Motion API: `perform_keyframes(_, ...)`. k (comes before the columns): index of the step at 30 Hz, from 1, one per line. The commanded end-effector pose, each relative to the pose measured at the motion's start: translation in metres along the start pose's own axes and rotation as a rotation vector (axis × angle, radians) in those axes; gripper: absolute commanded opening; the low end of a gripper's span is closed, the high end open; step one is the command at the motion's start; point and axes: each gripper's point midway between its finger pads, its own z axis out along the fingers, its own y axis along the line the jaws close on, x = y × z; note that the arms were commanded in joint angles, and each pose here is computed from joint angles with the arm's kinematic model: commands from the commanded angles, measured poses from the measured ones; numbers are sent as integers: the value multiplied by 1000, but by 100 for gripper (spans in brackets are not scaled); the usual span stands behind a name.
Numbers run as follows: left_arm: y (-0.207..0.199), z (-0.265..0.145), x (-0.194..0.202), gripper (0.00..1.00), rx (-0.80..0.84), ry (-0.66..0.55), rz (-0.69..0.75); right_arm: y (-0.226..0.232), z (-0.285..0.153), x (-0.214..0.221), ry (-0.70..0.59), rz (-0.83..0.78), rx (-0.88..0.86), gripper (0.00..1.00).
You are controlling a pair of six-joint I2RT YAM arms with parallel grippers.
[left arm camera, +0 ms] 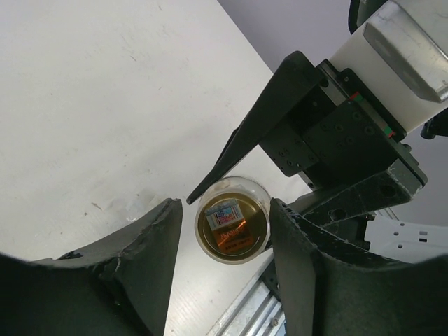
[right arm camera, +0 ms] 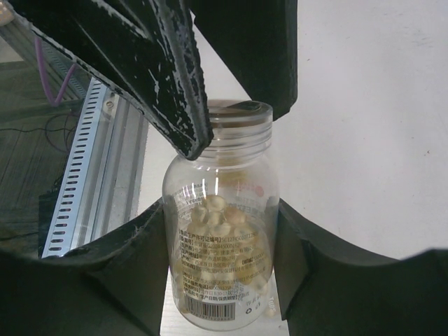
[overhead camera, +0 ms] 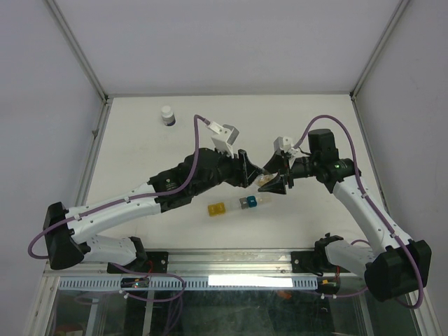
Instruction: Sort the pills into containers
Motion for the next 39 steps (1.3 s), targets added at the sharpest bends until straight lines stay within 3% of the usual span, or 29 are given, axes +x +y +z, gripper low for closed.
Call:
perform_keyframes(1, -22, -3, -15, 50, 76, -23, 16, 0, -1, -10, -31, -37, -8, 0)
perform_keyframes(7, -26, 0, -1, 33, 118, 28, 43, 0, -1, -10, -31, -37, -7, 0)
perform_keyframes(11, -31, -2, 13, 26, 192, 73, 119, 0, -1, -10, -32, -39, -8, 0)
perform_keyframes(14, -40, -7, 31, 21, 338, 110, 284, 1, -1, -11, -33, -40, -9, 0)
perform_keyframes(21, -27, -16, 76, 20, 637, 128, 875, 1, -2, -12, -35, -43, -5, 0)
perform_keyframes(25, -20, -11, 51, 21, 687, 55, 938, 1, -2, -11, -33, -43, -1, 0)
perform_keyframes(27, -16, -8, 30, 27, 671, 15, 897, 1, -2, -11, -33, -45, 0, 0)
perform_keyframes(28, -15, -7, 20, 34, 659, -2, 882, 1, -2, -11, -34, -45, 0, 0)
perform_keyframes(30, -16, -6, 2, 62, 604, -50, 846, 0, -2, -10, -33, -44, 0, 0)
perform_keyframes(33, -17, -13, -19, 94, 539, -159, 793, 0, -2, -9, -31, -42, 0, 0)
perform_keyframes(34, -19, -18, -24, 99, 533, -197, 777, 0, -2, -9, -30, -42, 0, 0)
perform_keyframes(39, -19, -43, -46, 99, 471, -320, 651, -1, -1, -8, -28, -40, 1, 0)
